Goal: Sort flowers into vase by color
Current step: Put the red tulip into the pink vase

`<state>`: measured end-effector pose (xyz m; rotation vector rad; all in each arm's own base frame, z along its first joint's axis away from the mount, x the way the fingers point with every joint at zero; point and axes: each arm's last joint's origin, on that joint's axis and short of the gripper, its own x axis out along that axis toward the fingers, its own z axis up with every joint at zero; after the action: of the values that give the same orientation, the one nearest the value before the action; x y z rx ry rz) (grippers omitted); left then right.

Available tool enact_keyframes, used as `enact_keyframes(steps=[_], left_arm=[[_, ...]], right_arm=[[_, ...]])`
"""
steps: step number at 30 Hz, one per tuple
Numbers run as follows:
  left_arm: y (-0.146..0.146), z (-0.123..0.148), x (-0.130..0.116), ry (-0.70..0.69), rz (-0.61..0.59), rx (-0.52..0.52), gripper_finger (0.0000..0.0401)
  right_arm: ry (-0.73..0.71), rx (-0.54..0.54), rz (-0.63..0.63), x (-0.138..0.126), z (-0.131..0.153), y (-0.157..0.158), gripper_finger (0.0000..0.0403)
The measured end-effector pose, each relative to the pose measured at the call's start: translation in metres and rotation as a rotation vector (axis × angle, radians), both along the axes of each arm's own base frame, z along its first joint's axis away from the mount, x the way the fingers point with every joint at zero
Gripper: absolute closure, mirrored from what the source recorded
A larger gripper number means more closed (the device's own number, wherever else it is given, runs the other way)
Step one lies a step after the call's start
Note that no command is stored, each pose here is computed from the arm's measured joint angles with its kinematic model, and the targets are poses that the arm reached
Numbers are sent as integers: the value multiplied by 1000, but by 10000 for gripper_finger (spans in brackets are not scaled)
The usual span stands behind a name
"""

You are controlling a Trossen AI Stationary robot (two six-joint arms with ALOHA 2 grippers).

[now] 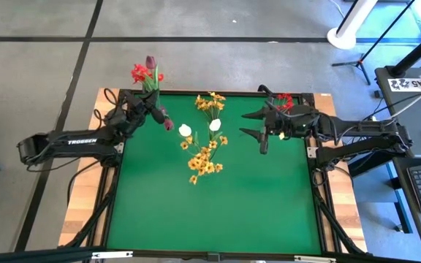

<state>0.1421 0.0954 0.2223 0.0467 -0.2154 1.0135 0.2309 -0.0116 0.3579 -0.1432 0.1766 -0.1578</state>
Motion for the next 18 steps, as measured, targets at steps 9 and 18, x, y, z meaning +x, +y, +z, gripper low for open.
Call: enact_keyframes(steps=[9,18], left_arm=[[8,-8,6,12,22,-9,401],[18,-19,8,51,62,-45,401]], right_arm=[[1,6,16,0,0,0,192],[8,12,16,0,-1,1,192]])
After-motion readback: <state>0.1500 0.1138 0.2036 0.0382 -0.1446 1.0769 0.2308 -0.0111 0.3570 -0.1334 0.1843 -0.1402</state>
